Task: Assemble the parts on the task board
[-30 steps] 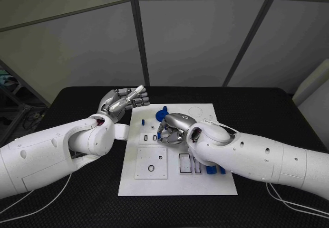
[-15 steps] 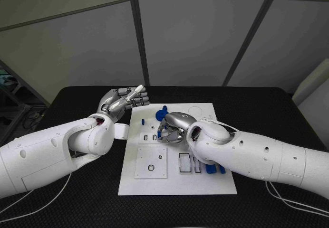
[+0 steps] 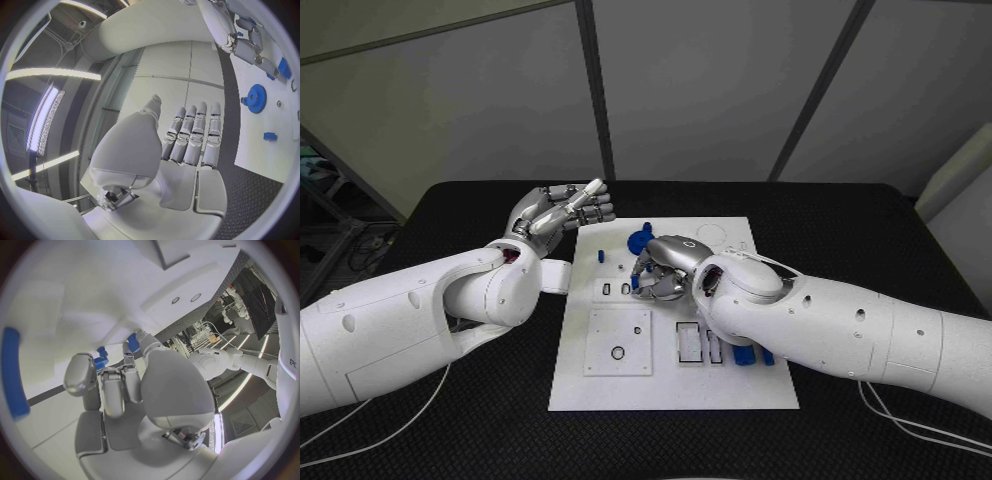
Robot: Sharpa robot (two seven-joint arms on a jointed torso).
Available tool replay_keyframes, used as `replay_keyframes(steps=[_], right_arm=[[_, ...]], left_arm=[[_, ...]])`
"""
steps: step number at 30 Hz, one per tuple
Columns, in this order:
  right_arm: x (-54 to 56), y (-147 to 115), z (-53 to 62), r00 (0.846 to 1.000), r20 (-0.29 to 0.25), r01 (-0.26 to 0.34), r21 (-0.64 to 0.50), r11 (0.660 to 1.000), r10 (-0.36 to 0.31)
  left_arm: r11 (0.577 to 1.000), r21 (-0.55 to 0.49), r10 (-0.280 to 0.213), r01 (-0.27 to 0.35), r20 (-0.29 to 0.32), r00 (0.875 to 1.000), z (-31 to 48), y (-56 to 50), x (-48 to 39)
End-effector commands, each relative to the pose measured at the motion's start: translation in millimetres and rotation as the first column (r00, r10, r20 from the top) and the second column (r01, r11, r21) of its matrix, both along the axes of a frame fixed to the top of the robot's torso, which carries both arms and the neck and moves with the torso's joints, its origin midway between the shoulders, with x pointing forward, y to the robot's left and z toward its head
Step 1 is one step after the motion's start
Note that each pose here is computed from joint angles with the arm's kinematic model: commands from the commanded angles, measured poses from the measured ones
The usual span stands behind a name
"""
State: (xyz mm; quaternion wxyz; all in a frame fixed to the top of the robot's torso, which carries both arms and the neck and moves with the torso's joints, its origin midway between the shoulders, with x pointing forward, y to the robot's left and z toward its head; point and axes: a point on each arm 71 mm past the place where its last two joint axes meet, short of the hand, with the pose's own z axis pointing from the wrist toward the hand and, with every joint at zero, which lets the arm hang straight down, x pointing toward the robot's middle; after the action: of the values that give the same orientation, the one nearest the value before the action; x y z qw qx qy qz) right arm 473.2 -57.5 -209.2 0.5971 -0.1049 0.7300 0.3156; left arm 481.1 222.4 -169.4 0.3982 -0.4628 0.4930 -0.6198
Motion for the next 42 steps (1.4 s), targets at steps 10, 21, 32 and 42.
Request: replay_keyframes(steps=[10, 21, 32, 42], right_arm=[[0.2, -2, -6.7, 1.000, -0.027, 0.009, -0.045, 0.999, -0.011], [0.4, -2, -5.5, 1.000, -0.018, 0.018, -0.033, 0.999, -0.018], [-1.0, -2, -0.2, 0.999, 0.021, 0.025, 0.018, 1.000, -0.025], [-8.5, -9, 17.4, 0.990, 0.141, -0.007, 0.210, 0.978, -0.023]], left_arm=[[1.000, 0.000, -0.015, 0.015, 0.011, 1.000, 1.7, -0.9, -0.2], [1.000, 0.004, -0.013, 0.013, 0.010, 1.000, 1.5, -0.4, 0.0], [1.000, 0.011, -0.013, 0.013, 0.010, 1.000, 1.1, 0.4, 0.4], [0.997, 0.073, -0.034, 0.034, 0.006, 0.999, -1.4, 3.0, 2.3]])
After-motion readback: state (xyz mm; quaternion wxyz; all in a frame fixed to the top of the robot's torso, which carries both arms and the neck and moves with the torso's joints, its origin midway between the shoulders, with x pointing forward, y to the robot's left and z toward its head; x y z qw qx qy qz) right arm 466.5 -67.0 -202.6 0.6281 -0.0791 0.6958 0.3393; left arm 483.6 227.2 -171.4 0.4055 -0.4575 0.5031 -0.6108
